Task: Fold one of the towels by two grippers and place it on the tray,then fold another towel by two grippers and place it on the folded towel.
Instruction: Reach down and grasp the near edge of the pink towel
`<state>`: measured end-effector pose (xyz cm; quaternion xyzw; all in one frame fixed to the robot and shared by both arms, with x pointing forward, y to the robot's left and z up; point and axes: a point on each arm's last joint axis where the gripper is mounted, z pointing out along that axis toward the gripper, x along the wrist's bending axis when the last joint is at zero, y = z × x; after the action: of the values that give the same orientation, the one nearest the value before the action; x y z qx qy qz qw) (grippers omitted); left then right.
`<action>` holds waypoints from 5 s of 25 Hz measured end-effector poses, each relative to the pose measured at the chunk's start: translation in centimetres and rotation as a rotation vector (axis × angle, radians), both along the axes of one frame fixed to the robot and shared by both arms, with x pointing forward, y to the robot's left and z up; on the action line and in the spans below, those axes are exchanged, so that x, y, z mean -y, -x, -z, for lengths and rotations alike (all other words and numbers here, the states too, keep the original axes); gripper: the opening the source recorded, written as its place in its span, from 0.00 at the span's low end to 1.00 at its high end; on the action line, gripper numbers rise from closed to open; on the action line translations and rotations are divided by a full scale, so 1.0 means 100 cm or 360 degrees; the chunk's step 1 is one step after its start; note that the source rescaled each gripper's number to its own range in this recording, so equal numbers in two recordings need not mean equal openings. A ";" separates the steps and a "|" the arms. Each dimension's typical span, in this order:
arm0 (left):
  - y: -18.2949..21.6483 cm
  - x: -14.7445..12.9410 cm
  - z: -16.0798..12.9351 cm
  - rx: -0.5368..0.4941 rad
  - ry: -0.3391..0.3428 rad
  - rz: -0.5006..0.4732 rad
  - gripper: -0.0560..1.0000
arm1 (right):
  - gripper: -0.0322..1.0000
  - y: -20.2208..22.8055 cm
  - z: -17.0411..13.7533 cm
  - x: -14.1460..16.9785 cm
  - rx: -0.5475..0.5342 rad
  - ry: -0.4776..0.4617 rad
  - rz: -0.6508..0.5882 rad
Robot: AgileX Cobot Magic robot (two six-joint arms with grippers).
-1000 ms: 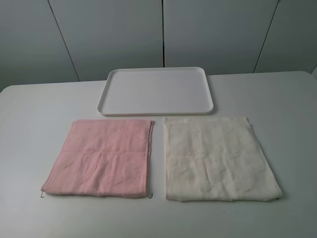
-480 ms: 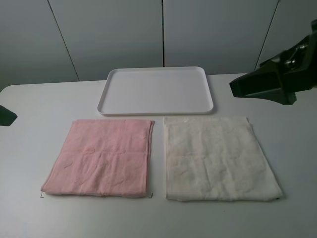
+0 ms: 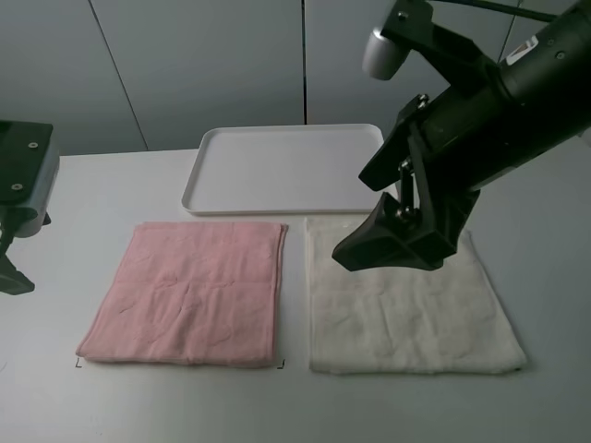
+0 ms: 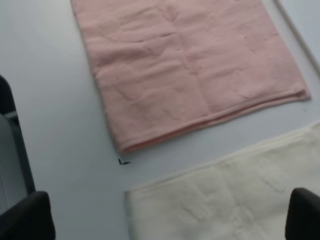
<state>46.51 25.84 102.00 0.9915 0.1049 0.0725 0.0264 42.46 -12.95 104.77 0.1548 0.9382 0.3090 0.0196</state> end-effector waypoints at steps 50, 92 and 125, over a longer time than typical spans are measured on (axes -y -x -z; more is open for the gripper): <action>0.004 0.010 0.146 -0.0380 -0.0115 0.0318 0.99 | 1.00 0.029 0.090 -0.099 0.0131 0.0459 -0.0703; 0.000 0.011 0.155 -0.0366 -0.0118 0.0324 0.99 | 1.00 0.017 0.184 -0.153 -0.0042 0.0842 -0.0690; -0.001 0.012 0.154 -0.0361 -0.0117 0.0324 0.99 | 0.04 0.006 0.187 -0.152 0.0074 0.0890 -0.0465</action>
<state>46.61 24.67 86.57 0.9991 0.0034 -0.0391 -0.0147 41.85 2.25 86.07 -0.0001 0.9984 0.0422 0.0381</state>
